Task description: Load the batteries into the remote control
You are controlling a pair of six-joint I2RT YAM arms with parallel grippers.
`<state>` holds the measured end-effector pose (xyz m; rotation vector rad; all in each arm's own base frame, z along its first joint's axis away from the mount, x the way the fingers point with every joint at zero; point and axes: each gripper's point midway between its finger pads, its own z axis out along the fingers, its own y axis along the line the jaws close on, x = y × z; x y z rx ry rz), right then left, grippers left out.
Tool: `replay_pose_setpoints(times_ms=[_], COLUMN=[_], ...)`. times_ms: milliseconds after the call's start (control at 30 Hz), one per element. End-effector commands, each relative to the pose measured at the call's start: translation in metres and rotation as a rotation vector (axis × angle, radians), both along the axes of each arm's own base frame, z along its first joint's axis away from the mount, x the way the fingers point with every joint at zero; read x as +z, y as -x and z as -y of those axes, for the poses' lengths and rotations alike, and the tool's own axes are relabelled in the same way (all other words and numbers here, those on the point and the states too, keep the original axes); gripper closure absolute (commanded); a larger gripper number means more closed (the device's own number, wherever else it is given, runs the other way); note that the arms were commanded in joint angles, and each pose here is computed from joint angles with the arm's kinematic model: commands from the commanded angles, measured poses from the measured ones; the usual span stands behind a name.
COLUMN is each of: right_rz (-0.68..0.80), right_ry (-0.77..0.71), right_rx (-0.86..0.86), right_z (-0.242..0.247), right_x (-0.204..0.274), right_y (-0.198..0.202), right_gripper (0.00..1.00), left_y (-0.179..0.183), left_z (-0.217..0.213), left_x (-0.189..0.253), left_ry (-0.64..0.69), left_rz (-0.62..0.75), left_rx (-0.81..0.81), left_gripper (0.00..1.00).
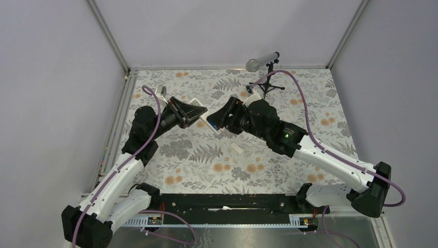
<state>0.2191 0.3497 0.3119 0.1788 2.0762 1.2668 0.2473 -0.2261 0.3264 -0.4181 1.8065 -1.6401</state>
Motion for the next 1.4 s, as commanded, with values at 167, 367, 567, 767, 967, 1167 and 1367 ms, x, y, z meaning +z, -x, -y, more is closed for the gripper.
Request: replay_pose_setpoints(times_ms=[167,367,567,767,967,1167,1367], right_rz=[0.059,0.165,0.106,0.010,-0.034,-0.075,-0.153], right_ry=[0.100,0.213,0.259,0.378,0.383,0.349,0.308], right_rx=[0.044,0.100,0.128,0.130,0.249,0.252,0.212], right_z=[-0.005,0.002,0.011,0.025,0.007,-0.011,-0.018], right_x=[-0.011,-0.045,-0.099,-0.179,-0.219,-0.233,-0.253], right_y=[-0.005,-0.008,-0.005,-0.001,0.009,0.003,-0.001], right_gripper=[0.24,0.11,0.09,0.22,0.44,0.37,0.36], left_y=[-0.003,-0.016,-0.026,-0.040,-0.036,-0.036,-0.038], left_z=[-0.006,-0.008,-0.020,-0.026,-0.026,-0.017,-0.017], left_x=[0.020,-0.055,-0.134,-0.197,-0.235,-0.246,-0.253], left_ry=[-0.129,-0.366,-0.587,-0.777,-1.051,-1.232,-1.269], left_rz=[0.118,-0.037,-0.189,-0.300,-0.365,-0.409,-0.443], left_rx=[0.033,0.004,-0.002,-0.020,-0.054,-0.054,-0.043], left_gripper=[1.00,1.00,1.00,1.00,1.00,1.00,1.00])
